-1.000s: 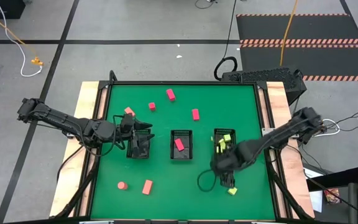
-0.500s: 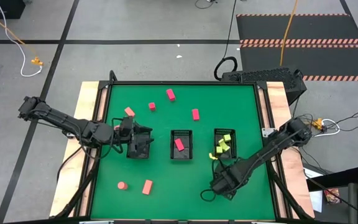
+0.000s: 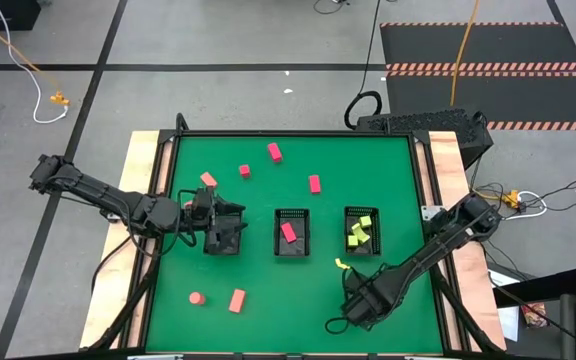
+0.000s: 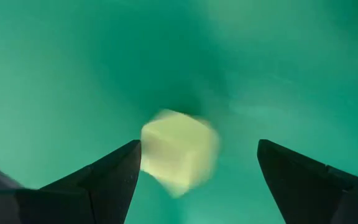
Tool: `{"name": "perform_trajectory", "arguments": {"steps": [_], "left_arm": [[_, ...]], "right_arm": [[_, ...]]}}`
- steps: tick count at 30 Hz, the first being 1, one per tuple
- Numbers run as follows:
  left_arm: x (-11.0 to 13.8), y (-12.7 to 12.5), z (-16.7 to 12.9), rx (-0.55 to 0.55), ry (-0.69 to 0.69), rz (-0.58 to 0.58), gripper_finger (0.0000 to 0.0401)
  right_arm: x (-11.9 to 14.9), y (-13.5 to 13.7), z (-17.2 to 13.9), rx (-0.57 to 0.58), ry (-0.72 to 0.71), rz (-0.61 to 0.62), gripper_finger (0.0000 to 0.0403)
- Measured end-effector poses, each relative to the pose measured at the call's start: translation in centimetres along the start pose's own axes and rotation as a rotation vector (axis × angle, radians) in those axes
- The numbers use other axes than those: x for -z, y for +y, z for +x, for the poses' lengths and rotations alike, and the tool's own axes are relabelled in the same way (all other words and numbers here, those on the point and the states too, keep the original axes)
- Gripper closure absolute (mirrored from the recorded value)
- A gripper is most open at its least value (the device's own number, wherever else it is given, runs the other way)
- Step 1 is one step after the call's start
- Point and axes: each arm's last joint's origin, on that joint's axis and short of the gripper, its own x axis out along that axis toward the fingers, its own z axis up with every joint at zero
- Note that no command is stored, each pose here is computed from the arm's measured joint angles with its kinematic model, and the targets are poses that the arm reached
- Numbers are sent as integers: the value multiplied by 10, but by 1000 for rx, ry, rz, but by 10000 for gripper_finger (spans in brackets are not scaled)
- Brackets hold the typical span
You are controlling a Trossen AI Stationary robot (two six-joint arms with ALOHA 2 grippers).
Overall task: Sort & place blocks by color
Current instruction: Put the green block into the right black basket
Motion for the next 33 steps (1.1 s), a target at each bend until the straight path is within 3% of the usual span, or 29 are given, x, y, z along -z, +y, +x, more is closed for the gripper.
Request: {"name": "perform_trajectory", "arguments": {"steps": [4, 10, 14, 19, 26, 33], "left_arm": [[0, 0, 0, 0, 1, -1, 146], [3, -3, -2, 11, 20, -6, 146], [4, -5, -3, 21, 24, -11, 146], [4, -7, -3, 34, 25, -13, 146], [3, -7, -4, 40, 12, -21, 146], [1, -8, -3, 32, -9, -18, 146]], "right_arm": [[1, 3, 17, -74, -20, 6, 90], [1, -3, 25, -56, -30, 30, 115], [0, -4, 25, -46, -62, 35, 168], [0, -5, 23, -41, -69, 8, 274], [0, -8, -26, -121, -240, -85, 280], [-17, -61, -79, -27, -402, -35, 280]]}}
